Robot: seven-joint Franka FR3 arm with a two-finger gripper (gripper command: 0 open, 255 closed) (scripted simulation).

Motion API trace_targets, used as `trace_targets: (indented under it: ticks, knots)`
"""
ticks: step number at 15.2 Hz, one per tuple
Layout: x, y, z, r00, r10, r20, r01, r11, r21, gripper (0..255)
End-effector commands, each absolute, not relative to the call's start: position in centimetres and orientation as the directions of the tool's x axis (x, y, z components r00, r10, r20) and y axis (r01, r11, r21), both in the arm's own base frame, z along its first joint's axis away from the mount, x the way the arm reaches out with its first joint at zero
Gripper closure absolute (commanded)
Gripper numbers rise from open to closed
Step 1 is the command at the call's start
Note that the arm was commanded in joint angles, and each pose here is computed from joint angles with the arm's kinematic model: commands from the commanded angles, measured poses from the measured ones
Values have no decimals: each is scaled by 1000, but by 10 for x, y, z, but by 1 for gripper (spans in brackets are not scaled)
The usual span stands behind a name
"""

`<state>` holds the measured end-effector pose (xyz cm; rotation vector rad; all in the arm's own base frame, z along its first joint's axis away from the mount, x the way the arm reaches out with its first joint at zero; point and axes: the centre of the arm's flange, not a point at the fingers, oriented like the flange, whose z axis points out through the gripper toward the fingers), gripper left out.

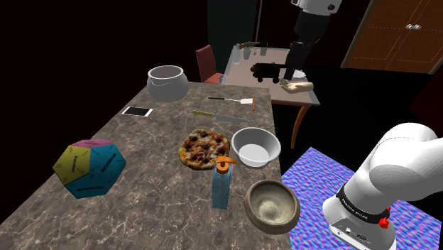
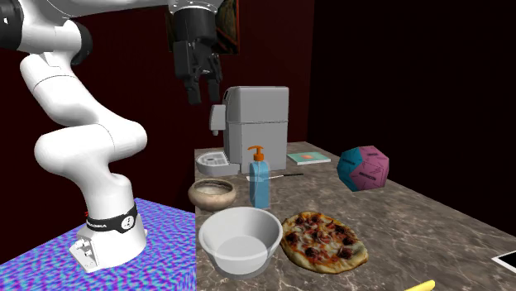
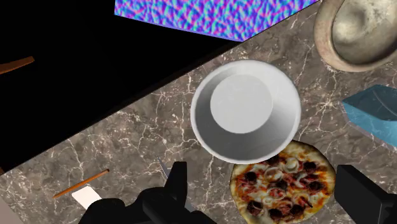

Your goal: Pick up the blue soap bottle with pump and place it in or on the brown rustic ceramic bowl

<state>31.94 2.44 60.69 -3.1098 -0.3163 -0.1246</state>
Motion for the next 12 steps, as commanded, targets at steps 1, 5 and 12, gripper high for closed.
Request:
trace_targets:
  ticks: [1,5,12]
  knots:
    - [319,24,607,976,200,81,202,-979,-5,0]
    - [326,72,583,970,235,66,235,-972,-1,0]
    - [332,155,540,955,294,41,294,-956,4,0]
